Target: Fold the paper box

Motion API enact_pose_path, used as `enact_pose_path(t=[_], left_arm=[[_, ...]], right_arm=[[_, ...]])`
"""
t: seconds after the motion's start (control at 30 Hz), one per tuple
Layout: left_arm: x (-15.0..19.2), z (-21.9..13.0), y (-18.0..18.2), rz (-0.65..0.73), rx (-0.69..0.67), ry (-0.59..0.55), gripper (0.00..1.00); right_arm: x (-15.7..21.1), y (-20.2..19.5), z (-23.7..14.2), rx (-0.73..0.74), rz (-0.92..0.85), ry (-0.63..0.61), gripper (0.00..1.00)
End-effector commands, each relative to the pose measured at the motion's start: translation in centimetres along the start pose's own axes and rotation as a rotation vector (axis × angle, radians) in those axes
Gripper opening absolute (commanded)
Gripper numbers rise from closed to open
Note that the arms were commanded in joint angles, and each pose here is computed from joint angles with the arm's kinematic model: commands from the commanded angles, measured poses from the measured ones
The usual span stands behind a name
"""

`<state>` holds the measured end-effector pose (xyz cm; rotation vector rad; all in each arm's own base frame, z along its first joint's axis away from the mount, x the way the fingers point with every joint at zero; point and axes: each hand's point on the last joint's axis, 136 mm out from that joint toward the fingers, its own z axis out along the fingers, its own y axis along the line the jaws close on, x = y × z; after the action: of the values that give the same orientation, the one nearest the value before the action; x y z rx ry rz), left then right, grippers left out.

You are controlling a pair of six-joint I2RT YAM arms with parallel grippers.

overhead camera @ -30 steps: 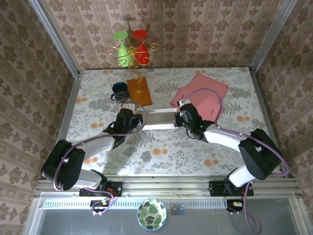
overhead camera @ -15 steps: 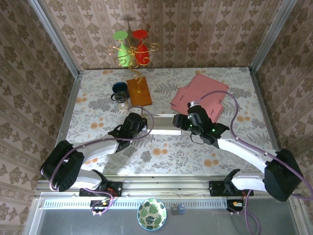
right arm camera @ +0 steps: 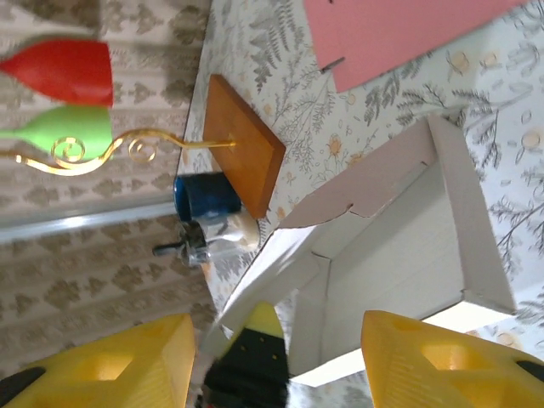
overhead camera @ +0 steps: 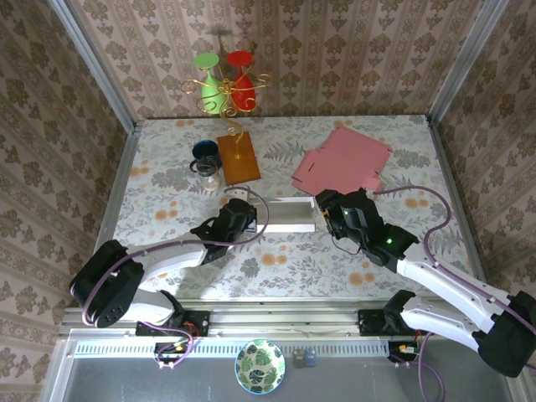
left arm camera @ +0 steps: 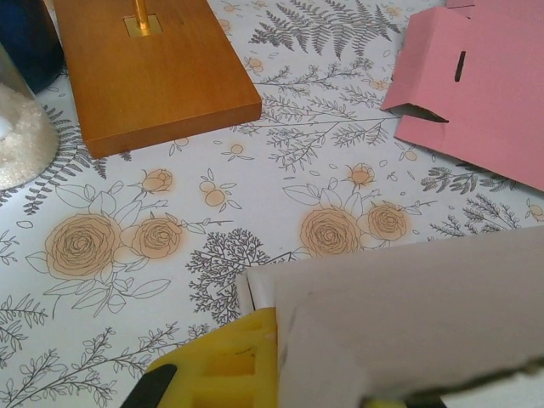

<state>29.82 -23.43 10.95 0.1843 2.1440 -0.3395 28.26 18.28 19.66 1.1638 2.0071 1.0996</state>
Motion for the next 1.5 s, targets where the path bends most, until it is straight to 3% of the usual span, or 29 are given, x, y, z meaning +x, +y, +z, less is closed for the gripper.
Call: enact_pose_path(t=[0.0,0.47,1.2,1.47], left_arm=[[2.2,-0.1,0.7,0.012,-0.045,0.055,0.00],[2.7,-0.5,0.1,0.026,-0.045,0.047,0.00],[2.6,-0.7,-0.3,0.034,-0.035,0.042,0.00],[2.5,-1.0,-0.3,0.034,-0.028,0.049,0.01]], right_arm=[[-0.7,2.5,0.2,-0.037,0.228,-0.072,0.55],[2.2,1.7,3.7,0.150,0.304,-0.007,0.37],[2.9,0.0,6.4,0.200,0.312,0.024,0.19],[3.3,-1.2,6.5,0.228,0.326,0.043,0.00]])
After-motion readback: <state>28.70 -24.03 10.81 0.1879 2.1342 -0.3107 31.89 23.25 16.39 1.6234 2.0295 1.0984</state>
